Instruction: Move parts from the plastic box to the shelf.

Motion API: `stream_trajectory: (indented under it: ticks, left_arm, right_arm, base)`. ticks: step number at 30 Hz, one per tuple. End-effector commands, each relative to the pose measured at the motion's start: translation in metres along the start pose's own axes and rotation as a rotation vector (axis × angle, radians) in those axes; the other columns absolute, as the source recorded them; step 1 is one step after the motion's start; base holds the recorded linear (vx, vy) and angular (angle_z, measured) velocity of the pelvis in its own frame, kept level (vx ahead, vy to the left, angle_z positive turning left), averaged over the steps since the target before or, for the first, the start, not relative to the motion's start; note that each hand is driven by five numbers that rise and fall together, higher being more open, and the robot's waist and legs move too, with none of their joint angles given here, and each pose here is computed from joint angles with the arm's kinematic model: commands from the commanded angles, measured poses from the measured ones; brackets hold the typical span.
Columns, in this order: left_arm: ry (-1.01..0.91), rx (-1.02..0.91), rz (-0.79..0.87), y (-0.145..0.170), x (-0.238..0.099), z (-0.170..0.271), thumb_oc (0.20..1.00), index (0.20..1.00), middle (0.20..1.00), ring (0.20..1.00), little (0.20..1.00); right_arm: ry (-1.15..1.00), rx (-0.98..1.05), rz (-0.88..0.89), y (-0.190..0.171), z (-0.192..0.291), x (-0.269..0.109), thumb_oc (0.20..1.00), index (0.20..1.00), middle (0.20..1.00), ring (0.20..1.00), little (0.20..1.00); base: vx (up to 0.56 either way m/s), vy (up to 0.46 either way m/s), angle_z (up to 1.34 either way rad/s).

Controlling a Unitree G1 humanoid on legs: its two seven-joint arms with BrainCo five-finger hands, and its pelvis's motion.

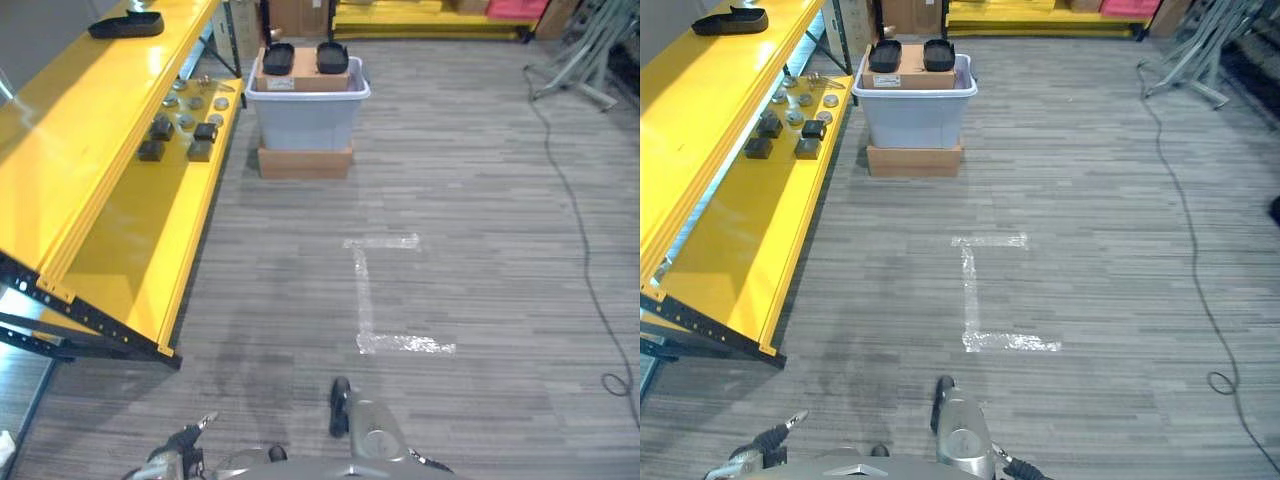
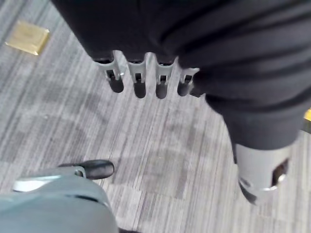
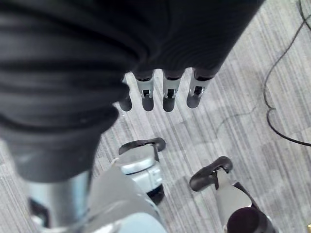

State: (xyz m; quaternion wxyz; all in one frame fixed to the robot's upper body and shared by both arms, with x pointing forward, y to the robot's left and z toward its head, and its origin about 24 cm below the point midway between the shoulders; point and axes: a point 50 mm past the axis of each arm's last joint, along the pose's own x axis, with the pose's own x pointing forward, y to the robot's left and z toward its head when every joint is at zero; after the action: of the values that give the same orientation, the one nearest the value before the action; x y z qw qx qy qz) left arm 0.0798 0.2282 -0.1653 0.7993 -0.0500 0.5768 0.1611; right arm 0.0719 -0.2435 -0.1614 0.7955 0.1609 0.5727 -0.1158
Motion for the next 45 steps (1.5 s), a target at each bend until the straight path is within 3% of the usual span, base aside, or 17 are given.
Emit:
stream_trajectory:
  ticks: [1,5,11,21,29,34,39,45]
  left_arm:
    - [-0.108,-0.068,-0.007,-0.004,0.001,0.030,1.000,1.000,1.000,1.000,1.000]
    - [-0.121,0.004,-0.062,-0.016,0.001,0.027,1.000,1.000,1.000,1.000,1.000]
    - [-0.090,0.018,-0.026,0.001,-0.001,0.008,1.000,1.000,1.000,1.000,1.000]
    - [-0.209,0.015,0.017,0.007,-0.001,0.046,1.000,1.000,1.000,1.000,1.000]
    - [-0.237,-0.033,0.009,0.005,-0.002,0.072,1.000,1.000,1.000,1.000,1.000]
    - [-0.152,-0.024,0.007,-0.005,0.001,0.051,1.000,1.000,1.000,1.000,1.000]
    - [-0.108,-0.001,-0.025,-0.014,0.002,0.036,1.000,1.000,1.000,1.000,1.000]
    - [-0.091,0.068,-0.006,-0.001,0.000,0.016,1.000,1.000,1.000,1.000,1.000]
  right_arm:
    - [0.052,-0.135,0.018,0.002,0.003,0.001,1.000,1.000,1.000,1.000,1.000]
    - [-0.109,-0.120,0.023,0.008,0.034,0.002,1.000,1.000,1.000,1.000,1.000]
    - [-0.166,-0.161,0.026,0.011,0.058,0.001,1.000,1.000,1.000,1.000,1.000]
    - [-0.084,-0.233,0.082,0.037,0.037,0.009,1.000,1.000,1.000,1.000,1.000]
    - [-0.001,-0.255,0.054,0.027,0.018,0.008,1.000,1.000,1.000,1.000,1.000]
    - [0.012,-0.173,-0.003,0.011,0.013,0.005,1.000,1.000,1.000,1.000,1.000]
    - [-0.125,-0.135,-0.033,-0.001,0.046,-0.001,1.000,1.000,1.000,1.000,1.000]
    - [-0.209,-0.151,-0.050,0.009,0.065,0.000,1.000,1.000,1.000,1.000,1.000]
  base:
    - [0.76,-0.466,0.15]
    - [0.75,-0.007,-0.32]
    - [0.51,0.112,-0.65]
    - [0.41,0.180,-0.28]
    - [0.37,-0.090,0.44]
    - [0.45,-0.156,0.83]
    - [0.51,-0.210,0.19]
    - [0.42,0.194,-0.35]
